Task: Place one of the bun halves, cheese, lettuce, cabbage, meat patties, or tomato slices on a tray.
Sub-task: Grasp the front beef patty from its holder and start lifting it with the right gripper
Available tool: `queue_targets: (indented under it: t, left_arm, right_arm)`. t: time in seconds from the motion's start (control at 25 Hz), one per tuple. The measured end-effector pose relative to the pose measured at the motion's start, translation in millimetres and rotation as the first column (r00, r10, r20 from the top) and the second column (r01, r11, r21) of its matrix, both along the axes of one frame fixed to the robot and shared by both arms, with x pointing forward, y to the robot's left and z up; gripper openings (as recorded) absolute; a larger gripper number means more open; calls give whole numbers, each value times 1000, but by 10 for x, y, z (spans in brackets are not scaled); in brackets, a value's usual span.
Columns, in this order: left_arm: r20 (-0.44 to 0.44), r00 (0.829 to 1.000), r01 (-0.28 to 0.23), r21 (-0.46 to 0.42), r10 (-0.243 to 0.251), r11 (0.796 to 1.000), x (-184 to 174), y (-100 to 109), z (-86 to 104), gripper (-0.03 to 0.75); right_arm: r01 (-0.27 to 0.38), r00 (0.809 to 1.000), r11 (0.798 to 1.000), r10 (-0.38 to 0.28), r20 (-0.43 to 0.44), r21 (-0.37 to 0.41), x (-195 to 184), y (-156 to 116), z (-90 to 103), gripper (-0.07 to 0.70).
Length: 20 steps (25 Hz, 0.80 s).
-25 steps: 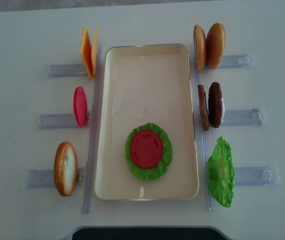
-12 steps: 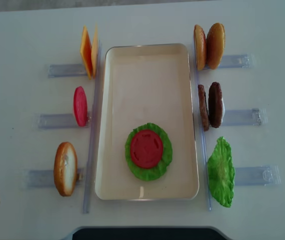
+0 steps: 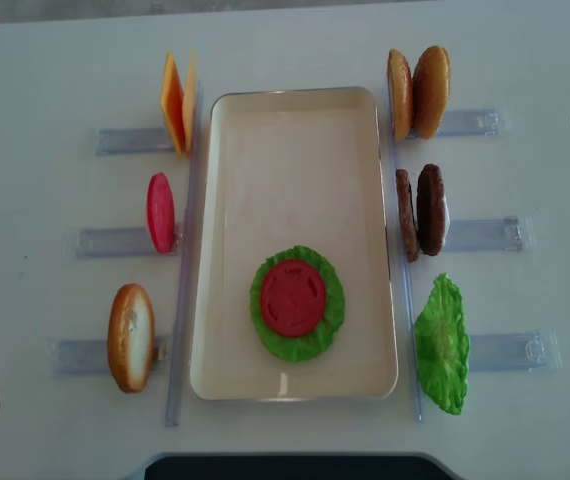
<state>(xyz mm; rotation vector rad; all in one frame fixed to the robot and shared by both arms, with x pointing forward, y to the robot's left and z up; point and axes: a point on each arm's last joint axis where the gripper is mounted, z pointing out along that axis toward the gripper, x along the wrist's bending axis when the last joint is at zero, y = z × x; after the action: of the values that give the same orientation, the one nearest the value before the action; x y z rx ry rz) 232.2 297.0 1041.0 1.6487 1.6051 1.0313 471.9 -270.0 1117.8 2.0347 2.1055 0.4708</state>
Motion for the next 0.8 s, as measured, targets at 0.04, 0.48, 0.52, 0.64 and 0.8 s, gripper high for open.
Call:
queue_targets:
  t: [0.04, 0.48, 0.52, 0.64, 0.8]
  left_arm:
    - [0, 1000, 0, 0, 0, 1000, 0, 0, 0, 576]
    - [0, 1000, 0, 0, 0, 1000, 0, 0, 0, 576]
    - [0, 1000, 0, 0, 0, 1000, 0, 0, 0, 576]
    - [0, 1000, 0, 0, 0, 1000, 0, 0, 0, 576]
    - [0, 1000, 0, 0, 0, 1000, 0, 0, 0, 576]
  right_arm:
    - [-11, 1000, 1000, 11, -1, 5, -8, 54, 0, 531]
    - [-153, 988, 985, 155, -19, 77, 81, 934, -233, 531]
    - [-158, 987, 984, 161, -27, 82, 105, 1002, -284, 531]
    - [-186, 980, 979, 191, -57, 80, 160, 1202, -411, 531]
    - [-217, 972, 973, 223, -77, 80, 248, 1431, -484, 531]
